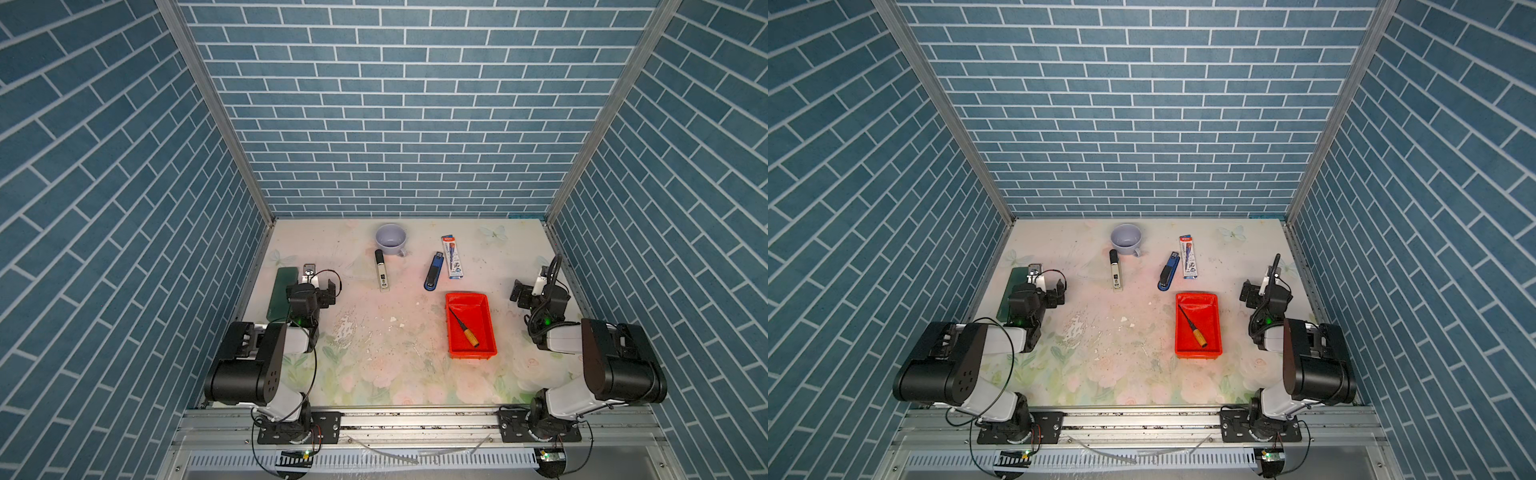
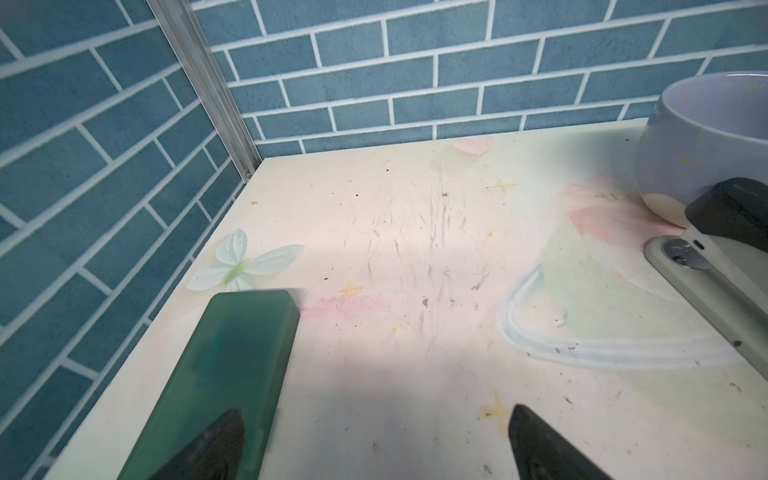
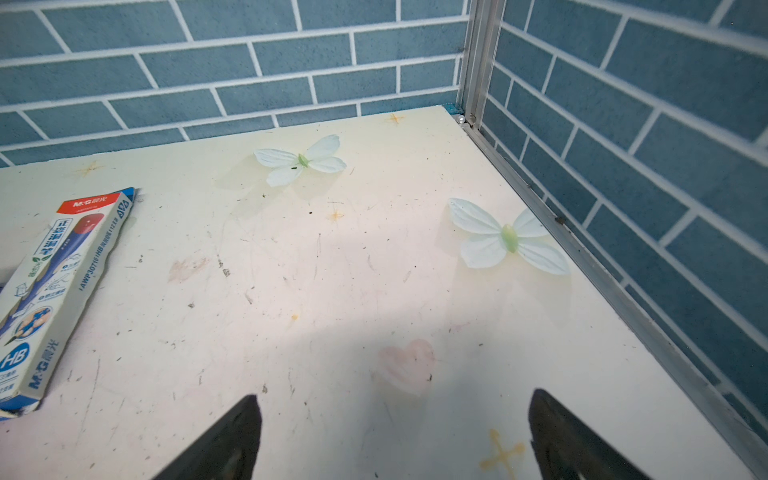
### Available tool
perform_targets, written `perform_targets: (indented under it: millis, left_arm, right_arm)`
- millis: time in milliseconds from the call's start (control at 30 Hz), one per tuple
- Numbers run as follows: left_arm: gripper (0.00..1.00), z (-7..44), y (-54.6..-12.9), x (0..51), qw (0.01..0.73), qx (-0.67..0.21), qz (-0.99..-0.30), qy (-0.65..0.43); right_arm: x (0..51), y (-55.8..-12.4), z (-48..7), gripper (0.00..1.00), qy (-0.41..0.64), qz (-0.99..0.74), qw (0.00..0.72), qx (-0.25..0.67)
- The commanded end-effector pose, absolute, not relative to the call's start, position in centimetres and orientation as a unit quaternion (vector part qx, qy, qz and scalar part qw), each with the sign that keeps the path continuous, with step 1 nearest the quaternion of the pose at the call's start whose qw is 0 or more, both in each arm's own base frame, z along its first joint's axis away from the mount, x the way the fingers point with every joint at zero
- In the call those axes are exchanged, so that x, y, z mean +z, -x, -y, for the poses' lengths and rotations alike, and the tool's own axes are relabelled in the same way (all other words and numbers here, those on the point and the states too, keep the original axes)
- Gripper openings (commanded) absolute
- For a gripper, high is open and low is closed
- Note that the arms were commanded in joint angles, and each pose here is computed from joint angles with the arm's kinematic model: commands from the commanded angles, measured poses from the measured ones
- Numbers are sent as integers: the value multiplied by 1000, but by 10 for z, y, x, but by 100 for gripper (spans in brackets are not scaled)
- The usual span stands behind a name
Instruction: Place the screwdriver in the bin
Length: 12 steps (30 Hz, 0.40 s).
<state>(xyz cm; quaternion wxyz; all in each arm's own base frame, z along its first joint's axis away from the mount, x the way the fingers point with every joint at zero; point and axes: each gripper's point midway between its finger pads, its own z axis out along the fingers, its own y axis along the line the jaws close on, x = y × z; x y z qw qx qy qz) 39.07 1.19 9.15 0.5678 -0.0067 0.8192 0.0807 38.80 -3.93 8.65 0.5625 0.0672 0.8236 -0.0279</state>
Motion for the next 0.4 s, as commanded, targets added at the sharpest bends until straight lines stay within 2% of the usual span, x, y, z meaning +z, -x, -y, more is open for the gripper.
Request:
perform_targets:
  millis: [0,367]
  left_arm:
    - [100,-13,-394,95,571,80,-817,7]
    - [100,-13,-393,95,572,81,-816,6]
  right_arm:
    - [91,-391,39,99,-68,-818,570,-23]
    - [91,-390,39,99,-68,-818,571,-23]
